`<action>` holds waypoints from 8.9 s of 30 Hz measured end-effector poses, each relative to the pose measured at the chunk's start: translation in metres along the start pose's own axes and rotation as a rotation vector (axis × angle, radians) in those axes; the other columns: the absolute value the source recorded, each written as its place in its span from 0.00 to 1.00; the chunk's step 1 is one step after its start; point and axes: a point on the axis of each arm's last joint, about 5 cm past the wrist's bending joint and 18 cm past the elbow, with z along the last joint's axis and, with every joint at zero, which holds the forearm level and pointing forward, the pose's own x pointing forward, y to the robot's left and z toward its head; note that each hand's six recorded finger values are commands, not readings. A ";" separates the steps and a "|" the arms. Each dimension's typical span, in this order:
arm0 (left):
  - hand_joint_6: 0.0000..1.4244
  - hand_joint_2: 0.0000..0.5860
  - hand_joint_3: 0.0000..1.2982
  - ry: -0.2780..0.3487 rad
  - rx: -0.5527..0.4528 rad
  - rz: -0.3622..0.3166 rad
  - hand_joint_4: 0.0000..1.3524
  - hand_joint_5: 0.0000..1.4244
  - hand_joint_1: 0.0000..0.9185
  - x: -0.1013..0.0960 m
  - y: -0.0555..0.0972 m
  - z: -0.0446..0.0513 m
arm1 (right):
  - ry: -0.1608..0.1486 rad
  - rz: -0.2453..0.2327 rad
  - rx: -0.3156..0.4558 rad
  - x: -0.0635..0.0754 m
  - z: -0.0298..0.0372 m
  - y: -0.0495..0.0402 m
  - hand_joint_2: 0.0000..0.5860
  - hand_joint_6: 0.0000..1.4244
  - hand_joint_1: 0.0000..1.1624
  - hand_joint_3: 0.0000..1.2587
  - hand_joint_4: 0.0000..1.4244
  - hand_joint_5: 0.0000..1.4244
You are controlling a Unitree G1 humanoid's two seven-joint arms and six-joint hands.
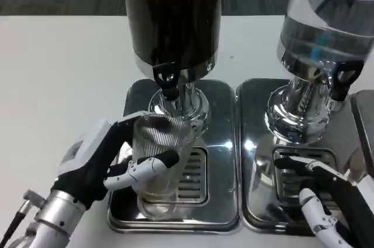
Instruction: Grasp the cup under the faucet to collect the drink, then remove the cup.
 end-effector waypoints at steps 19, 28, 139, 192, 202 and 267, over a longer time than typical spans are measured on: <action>0.40 0.17 0.33 0.001 -0.001 0.014 0.29 0.40 0.11 0.000 0.003 -0.0006 | 0.013 -0.012 -0.005 -0.001 -0.0012 -0.0026 1.00 0.18 0.18 0.27 0.16 0.15; 0.32 0.16 0.25 -0.001 -0.023 0.010 0.24 0.35 0.08 0.000 0.002 0.0001 | 0.017 -0.018 -0.009 -0.001 -0.0017 -0.0041 1.00 0.18 0.18 0.27 0.16 0.15; 0.10 0.06 0.19 -0.242 -0.851 -0.468 0.11 0.15 0.00 0.019 0.151 0.0198 | -0.010 -0.023 0.047 0.017 0.0001 0.0207 1.00 0.16 0.23 0.26 0.16 0.15; 0.03 0.05 0.18 -0.335 -0.393 -0.523 0.09 0.10 0.00 0.034 0.134 0.0525 | 0.022 -0.068 0.089 0.018 -0.0038 0.0252 1.00 0.16 0.24 0.27 0.16 0.15; 0.03 0.05 0.18 -0.368 -0.236 -0.468 0.09 0.10 0.00 0.026 0.132 0.0538 | 0.020 -0.079 0.077 0.022 -0.0046 0.0204 1.00 0.16 0.25 0.27 0.16 0.15; 0.05 0.11 0.18 -0.388 -0.266 -0.438 0.10 0.11 0.00 0.013 0.127 0.0536 | -0.134 0.096 0.173 0.054 0.0060 0.0036 0.56 0.11 0.38 0.10 0.06 0.08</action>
